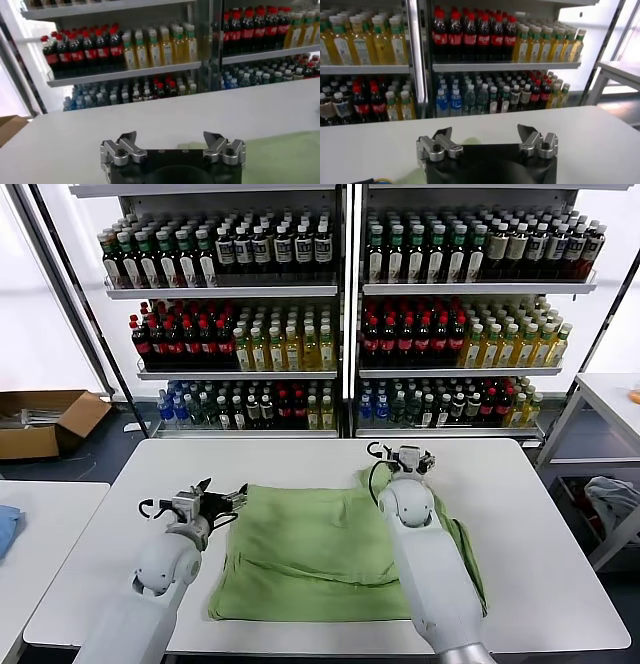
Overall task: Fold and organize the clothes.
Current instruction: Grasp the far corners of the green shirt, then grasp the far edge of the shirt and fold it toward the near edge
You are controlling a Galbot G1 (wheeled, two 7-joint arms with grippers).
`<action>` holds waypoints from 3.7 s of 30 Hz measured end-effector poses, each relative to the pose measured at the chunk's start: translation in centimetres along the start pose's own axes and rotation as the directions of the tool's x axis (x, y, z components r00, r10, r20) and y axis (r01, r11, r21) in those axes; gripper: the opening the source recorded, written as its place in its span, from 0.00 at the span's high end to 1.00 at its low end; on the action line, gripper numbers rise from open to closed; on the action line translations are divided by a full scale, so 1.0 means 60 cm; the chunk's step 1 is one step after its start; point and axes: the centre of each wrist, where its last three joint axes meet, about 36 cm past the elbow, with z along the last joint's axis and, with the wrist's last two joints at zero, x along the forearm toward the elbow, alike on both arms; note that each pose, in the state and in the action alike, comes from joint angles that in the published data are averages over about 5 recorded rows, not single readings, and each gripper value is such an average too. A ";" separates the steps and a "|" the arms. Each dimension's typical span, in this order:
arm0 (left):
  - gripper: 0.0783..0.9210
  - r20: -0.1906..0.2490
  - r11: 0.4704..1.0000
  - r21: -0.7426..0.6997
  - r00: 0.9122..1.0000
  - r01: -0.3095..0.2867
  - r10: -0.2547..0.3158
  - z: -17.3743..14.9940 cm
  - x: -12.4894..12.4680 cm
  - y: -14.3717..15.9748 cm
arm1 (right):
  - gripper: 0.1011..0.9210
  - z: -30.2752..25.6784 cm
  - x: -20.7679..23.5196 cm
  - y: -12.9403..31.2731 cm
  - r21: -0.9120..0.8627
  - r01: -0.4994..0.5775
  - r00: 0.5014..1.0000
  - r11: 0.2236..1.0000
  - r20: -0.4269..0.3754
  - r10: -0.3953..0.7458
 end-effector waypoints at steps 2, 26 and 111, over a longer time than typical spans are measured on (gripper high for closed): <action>0.12 -0.010 1.000 0.001 1.000 -0.009 0.009 -0.001 -0.013 -0.001 | 0.12 0.001 -0.010 0.003 0.006 0.000 1.000 1.000 -0.017 0.000; 0.15 -0.077 0.998 0.032 0.995 -0.060 0.063 0.001 -0.081 -0.029 | 0.15 0.037 -0.041 0.018 0.044 0.006 0.995 0.999 -0.103 -0.002; 0.99 0.069 0.995 -0.014 0.993 -0.097 0.098 0.169 0.227 -0.100 | 0.99 0.262 0.410 -0.210 -0.067 0.051 0.999 0.996 0.011 -0.051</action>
